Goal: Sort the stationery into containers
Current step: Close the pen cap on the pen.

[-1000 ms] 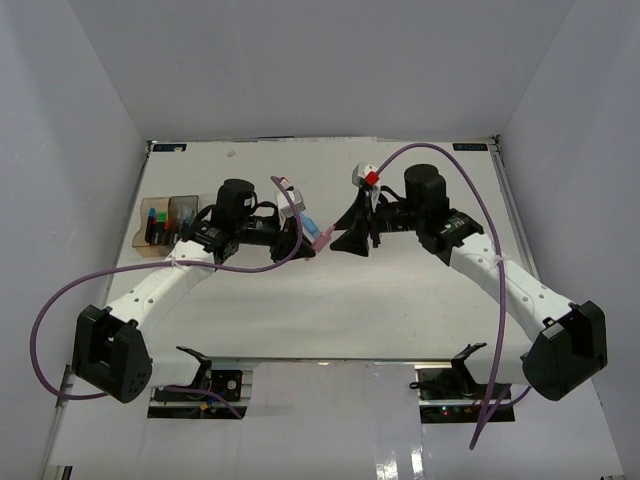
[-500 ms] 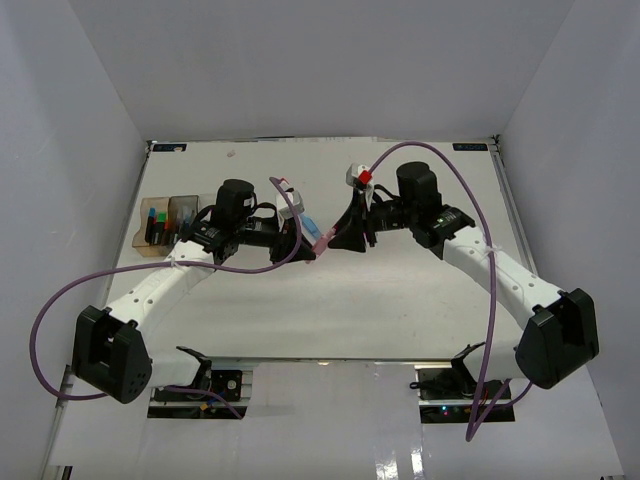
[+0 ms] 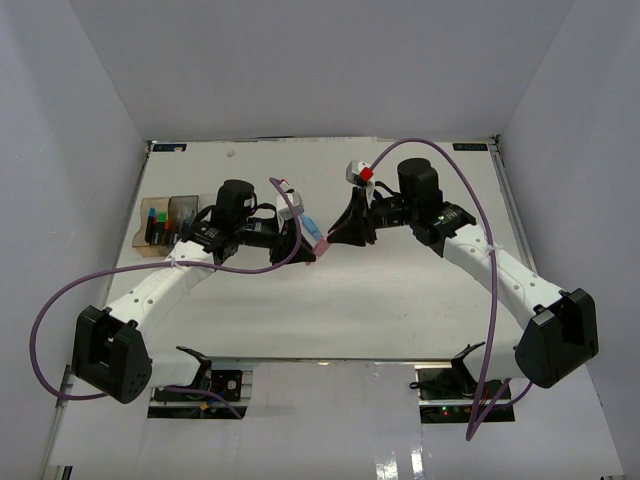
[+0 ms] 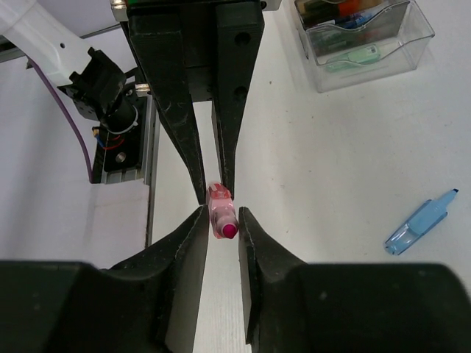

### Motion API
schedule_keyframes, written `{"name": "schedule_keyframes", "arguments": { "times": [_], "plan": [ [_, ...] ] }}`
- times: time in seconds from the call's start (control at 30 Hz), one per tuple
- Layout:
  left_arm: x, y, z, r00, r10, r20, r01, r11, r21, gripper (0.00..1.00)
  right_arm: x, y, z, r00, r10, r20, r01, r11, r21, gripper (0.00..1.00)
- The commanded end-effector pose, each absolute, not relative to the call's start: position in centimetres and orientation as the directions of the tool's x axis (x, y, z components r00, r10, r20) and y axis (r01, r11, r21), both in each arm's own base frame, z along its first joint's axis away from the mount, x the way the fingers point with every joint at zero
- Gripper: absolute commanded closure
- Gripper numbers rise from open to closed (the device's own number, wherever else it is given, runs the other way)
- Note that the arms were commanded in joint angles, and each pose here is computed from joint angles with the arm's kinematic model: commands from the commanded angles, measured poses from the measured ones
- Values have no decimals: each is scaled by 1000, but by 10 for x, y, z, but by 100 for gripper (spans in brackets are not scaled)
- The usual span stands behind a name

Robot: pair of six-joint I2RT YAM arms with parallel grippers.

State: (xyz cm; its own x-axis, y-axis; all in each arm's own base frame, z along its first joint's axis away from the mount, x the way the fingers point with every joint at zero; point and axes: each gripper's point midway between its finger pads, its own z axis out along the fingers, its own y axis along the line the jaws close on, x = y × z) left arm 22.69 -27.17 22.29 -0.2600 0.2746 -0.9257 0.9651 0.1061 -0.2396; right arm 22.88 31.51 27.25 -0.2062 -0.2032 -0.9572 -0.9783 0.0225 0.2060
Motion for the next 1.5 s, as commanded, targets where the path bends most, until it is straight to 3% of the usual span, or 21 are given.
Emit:
{"name": "schedule_keyframes", "arguments": {
  "times": [0.0, 0.17, 0.33, 0.87, 1.23, 1.37, 1.47],
  "plan": [
    [216, -272, 232, -229, 259, -938, 973, 55, -222, 99, 230, 317, 290, -159, -175, -972, -987, -3, 162, 73],
    [215, -272, 231, -232, 259, -938, 973, 51, -226, 99, 232, 317, 293, -152, -173, -973, -988, 3, 154, 86],
    [216, -272, 229, -234, 264, -936, 972, 56, -227, 99, 233, 316, 297, -139, -170, -976, -990, 15, 138, 92],
    [218, -270, 219, -238, 289, -927, 971, 70, -228, 98, 237, 303, 311, -103, -161, -981, -994, 44, 97, 92],
    [232, -275, 210, -353, 298, -887, 935, 141, -325, 96, 238, 300, 304, -107, -185, -977, -993, 60, 97, 92],
    [237, -277, 210, -376, 290, -880, 926, 161, -343, 97, 235, 300, 302, -116, -188, -975, -993, 52, 108, 86],
    [238, -277, 211, -384, 284, -879, 922, 165, -349, 97, 233, 301, 297, -132, -191, -973, -991, 38, 127, 74]
  ]
}}
